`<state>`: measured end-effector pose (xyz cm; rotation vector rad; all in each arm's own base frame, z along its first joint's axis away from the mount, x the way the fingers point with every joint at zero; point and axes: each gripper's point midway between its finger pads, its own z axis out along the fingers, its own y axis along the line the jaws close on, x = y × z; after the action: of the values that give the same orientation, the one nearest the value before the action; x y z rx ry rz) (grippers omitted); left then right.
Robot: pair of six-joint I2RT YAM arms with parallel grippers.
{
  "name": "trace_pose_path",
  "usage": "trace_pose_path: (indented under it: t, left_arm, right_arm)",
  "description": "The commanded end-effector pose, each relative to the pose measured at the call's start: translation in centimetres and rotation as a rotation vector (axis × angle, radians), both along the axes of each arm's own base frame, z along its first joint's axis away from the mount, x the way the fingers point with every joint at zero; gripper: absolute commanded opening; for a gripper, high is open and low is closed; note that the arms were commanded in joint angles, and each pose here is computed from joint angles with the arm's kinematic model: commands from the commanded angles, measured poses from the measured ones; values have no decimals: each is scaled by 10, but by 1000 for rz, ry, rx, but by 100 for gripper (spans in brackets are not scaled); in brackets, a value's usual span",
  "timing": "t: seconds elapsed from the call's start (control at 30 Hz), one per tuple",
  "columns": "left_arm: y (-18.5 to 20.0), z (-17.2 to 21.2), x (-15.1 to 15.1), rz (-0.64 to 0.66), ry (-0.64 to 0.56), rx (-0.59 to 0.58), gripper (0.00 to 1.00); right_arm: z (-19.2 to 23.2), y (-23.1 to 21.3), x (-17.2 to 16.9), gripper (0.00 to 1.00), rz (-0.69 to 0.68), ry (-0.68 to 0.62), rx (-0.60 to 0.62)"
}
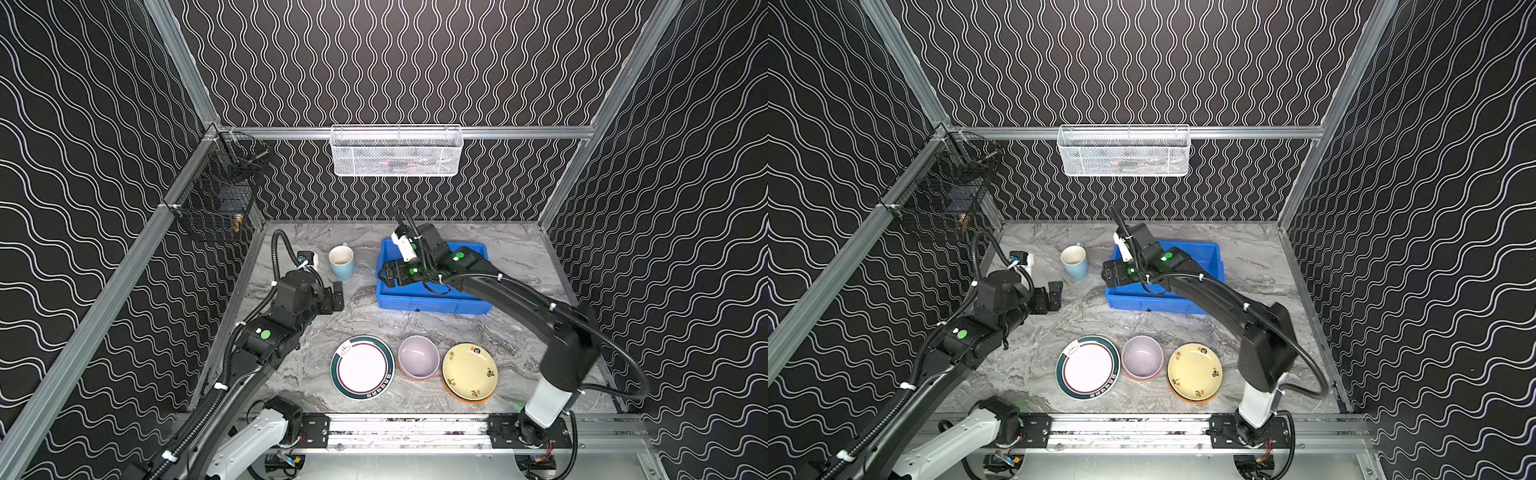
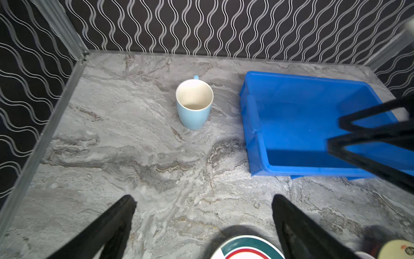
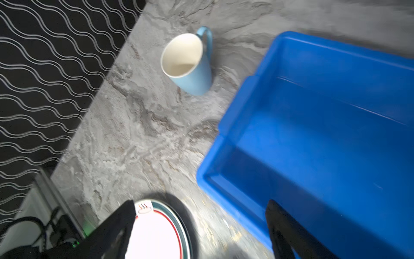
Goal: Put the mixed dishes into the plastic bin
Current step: 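Lower the right gripper onto the lavender bowl rim and close it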
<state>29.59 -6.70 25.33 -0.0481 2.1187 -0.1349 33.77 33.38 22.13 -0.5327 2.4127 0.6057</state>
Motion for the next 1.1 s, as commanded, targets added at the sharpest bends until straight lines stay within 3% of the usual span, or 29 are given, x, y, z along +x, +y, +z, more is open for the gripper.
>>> trace_pose_path:
  t: [0.0,0.1,0.2,0.3,0.57,0.9,1.07]
  left_arm:
    - [-15,7,6,-51,-25,-69,99]
    - [-21,-1,6,-70,-9,-94,99]
    - [-23,-8,6,-75,8,-104,99]
    - [-24,-10,7,-71,7,-114,99]
    - [-34,-9,10,-116,21,-87,99]
    - [-28,-21,5,-95,71,-65,99]
    - [-27,-19,5,-98,69,-46,99]
  right_arm:
    - [-21,-52,-31,90,-85,88,-170]
    - [-41,-82,-69,83,-115,213,-219]
    - [-60,-98,-109,69,-125,337,-196]
    - [-71,-106,-134,67,-142,383,-137]
    - [-93,-116,-152,61,-162,416,-169]
    - [-128,-106,-169,42,-132,467,-242]
    - [-133,-99,-166,40,-120,449,-267]
